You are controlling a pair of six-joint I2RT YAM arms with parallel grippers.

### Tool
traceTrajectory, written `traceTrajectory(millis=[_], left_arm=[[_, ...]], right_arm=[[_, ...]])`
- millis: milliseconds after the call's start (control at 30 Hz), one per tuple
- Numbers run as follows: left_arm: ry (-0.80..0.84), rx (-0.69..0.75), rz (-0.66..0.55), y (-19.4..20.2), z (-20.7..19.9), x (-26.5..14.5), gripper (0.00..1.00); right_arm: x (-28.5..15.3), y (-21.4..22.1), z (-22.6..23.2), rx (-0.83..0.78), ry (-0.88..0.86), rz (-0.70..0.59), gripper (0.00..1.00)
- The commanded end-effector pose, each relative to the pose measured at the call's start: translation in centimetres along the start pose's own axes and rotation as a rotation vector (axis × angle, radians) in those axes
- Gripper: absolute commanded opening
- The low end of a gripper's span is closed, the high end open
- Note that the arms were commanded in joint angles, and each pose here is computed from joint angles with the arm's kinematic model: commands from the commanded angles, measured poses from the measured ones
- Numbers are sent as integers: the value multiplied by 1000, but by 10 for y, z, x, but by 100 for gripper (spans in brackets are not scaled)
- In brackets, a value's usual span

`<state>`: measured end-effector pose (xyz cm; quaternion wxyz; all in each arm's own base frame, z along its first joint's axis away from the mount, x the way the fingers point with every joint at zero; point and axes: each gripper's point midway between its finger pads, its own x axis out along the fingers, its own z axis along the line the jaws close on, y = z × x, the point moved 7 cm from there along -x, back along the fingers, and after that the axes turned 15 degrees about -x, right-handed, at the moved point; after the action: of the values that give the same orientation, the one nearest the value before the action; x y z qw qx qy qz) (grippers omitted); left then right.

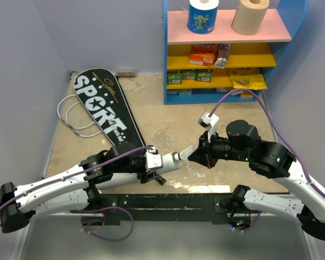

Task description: Pack up the badminton gear

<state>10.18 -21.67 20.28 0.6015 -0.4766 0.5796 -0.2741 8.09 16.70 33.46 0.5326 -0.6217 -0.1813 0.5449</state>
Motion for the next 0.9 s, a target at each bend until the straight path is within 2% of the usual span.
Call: traceTrajectory(millis=[0,633,867], left_arm=[[11,31,-111,-20,-3,-2,0],[70,33,-136,-25,-10,-4,0],[78,42,-173,-30,-12,-9,0]], right_arm=[[0,1,5,-28,-56,-16,0],[59,4,9,28,-208,-88,0],[81,23,10,111,-256,-115,0]])
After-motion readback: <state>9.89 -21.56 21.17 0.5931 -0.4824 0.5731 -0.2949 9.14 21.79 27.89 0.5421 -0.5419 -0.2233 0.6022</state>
